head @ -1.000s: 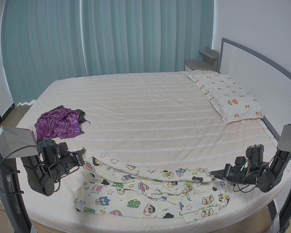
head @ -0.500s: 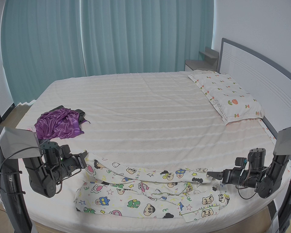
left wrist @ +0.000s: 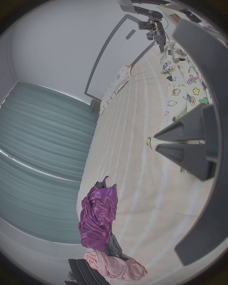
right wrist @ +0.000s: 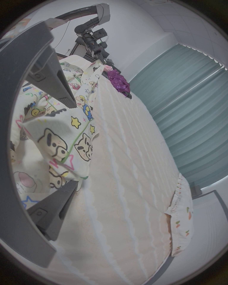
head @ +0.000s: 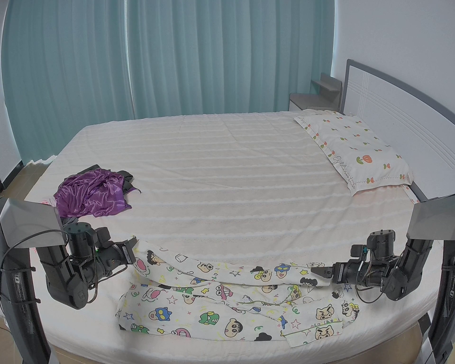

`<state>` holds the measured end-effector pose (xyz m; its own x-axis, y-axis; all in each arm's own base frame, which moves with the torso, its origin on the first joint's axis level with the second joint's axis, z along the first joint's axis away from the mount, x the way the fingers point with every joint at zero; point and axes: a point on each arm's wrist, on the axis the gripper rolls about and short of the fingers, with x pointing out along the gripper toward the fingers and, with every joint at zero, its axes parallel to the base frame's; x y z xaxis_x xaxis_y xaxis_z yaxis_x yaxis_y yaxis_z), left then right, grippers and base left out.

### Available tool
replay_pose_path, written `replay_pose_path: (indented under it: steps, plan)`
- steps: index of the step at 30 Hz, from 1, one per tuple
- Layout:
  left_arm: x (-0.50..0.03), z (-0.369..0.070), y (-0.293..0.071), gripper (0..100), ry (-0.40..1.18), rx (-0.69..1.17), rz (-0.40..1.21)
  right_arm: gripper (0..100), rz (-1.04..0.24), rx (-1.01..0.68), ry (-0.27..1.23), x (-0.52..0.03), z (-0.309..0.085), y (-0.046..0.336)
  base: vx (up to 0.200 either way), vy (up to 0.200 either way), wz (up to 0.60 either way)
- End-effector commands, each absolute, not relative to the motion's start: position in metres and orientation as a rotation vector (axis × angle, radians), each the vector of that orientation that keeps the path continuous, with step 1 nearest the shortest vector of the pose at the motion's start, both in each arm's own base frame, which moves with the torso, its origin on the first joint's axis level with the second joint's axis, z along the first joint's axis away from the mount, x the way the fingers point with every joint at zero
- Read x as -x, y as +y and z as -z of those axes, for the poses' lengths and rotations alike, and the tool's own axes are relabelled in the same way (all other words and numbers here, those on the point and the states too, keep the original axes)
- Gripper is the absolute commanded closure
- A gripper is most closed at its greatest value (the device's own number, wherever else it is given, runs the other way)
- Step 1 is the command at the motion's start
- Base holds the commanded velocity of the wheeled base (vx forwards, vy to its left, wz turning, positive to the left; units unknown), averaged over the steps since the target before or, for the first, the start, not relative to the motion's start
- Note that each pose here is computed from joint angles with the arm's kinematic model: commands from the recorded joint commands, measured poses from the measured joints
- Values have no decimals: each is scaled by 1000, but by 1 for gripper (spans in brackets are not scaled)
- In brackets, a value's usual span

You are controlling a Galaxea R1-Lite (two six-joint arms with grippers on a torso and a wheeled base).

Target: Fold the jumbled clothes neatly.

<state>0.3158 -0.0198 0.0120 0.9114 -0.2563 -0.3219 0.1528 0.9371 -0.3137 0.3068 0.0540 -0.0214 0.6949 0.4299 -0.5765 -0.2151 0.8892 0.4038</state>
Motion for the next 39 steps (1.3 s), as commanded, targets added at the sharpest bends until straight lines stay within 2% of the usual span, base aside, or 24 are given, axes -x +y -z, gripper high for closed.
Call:
replay_pose_path:
  steps: [1, 3, 4, 17, 22, 26, 33, 39]
  plan:
    - [-316, -11, -20, 100, 370, 288, 214, 0, -362, -313, 710, -321, 24, 57, 0, 0, 0]
    - [-316, -11, -20, 100, 370, 288, 212, 0, -362, -314, 715, -322, 24, 57, 0, 0, 0]
    - [-316, -11, -20, 100, 370, 288, 214, 100, -363, -313, 715, -323, 23, 57, 0, 0, 0]
    - [-316, -13, -20, 100, 367, 288, 213, 100, -356, -320, 714, -320, 19, 54, 0, 0, 0]
    - [-313, -14, -20, 100, 366, 283, 214, 100, -358, -383, 665, -307, -11, 47, 0, 0, 0]
    - [-309, -18, -20, 100, 364, 276, 217, 100, -411, -443, 617, -295, -38, 41, 0, 0, 0]
    - [-300, -25, -19, 100, 364, 274, 219, 100, -435, -455, 569, -277, -60, 34, 0, 0, 0]
    - [-287, -30, -19, 100, 375, 260, 231, 100, -511, -469, 536, -258, -77, 29, 0, 0, 0]
